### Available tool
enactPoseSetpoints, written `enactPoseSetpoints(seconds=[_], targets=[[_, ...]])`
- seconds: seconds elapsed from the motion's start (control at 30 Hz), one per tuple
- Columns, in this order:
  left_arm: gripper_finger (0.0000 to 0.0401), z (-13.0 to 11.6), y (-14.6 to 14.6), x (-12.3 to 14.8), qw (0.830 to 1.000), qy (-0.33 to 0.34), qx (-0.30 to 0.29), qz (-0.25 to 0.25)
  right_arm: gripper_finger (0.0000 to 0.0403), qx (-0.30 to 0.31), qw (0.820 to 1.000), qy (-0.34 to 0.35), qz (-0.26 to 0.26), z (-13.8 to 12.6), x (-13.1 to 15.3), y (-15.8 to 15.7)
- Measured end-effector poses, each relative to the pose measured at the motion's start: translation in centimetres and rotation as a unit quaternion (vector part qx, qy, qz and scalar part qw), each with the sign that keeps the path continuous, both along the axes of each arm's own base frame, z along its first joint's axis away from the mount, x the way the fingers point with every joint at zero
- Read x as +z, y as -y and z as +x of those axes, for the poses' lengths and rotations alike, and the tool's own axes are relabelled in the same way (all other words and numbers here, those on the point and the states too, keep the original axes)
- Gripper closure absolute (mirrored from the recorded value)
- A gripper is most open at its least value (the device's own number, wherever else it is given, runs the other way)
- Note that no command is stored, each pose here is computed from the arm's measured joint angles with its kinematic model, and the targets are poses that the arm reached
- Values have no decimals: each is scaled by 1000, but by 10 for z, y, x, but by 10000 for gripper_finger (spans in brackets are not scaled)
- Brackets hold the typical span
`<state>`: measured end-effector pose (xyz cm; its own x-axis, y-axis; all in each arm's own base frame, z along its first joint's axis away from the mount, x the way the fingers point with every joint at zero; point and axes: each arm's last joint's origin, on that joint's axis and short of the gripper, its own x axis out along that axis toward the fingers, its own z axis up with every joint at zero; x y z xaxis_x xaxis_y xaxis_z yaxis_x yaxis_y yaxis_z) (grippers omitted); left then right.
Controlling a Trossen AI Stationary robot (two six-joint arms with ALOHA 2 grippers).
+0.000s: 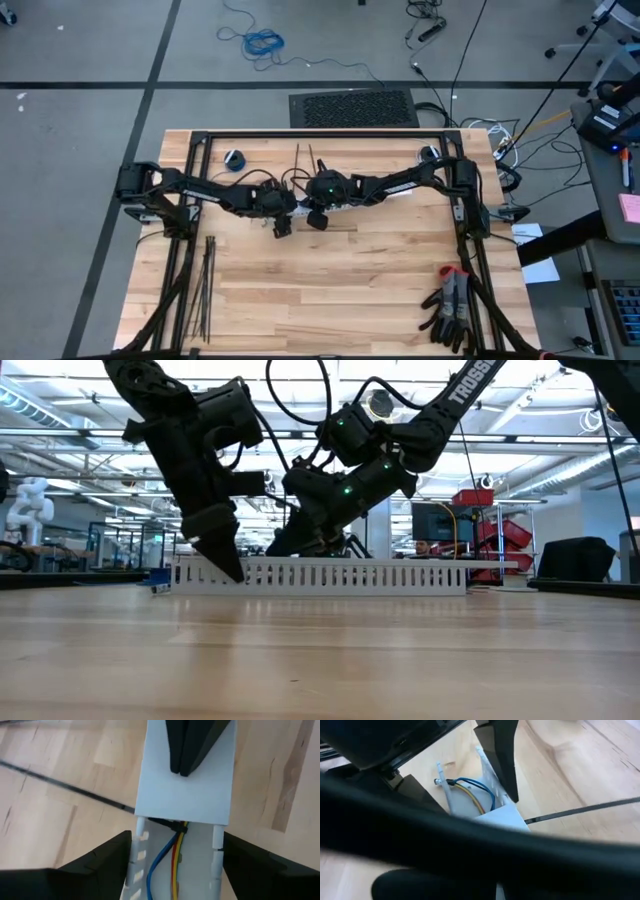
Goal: Ziptie cables
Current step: Close the white cable duct
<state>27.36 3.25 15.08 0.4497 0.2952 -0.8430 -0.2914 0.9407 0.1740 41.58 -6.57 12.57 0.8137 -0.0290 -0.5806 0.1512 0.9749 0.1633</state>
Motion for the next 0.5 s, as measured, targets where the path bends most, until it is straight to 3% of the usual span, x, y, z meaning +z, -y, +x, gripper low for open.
enactPoseSetpoints(seconds=[0.4,0.5], targets=[[113,-13,1,5,994,-111,5,-3,403,2,1000,-5,2,-1,-1,2],[113,-15,1,2,994,-113,5,0,403,2,1000,-6,0,-1,-1,2]])
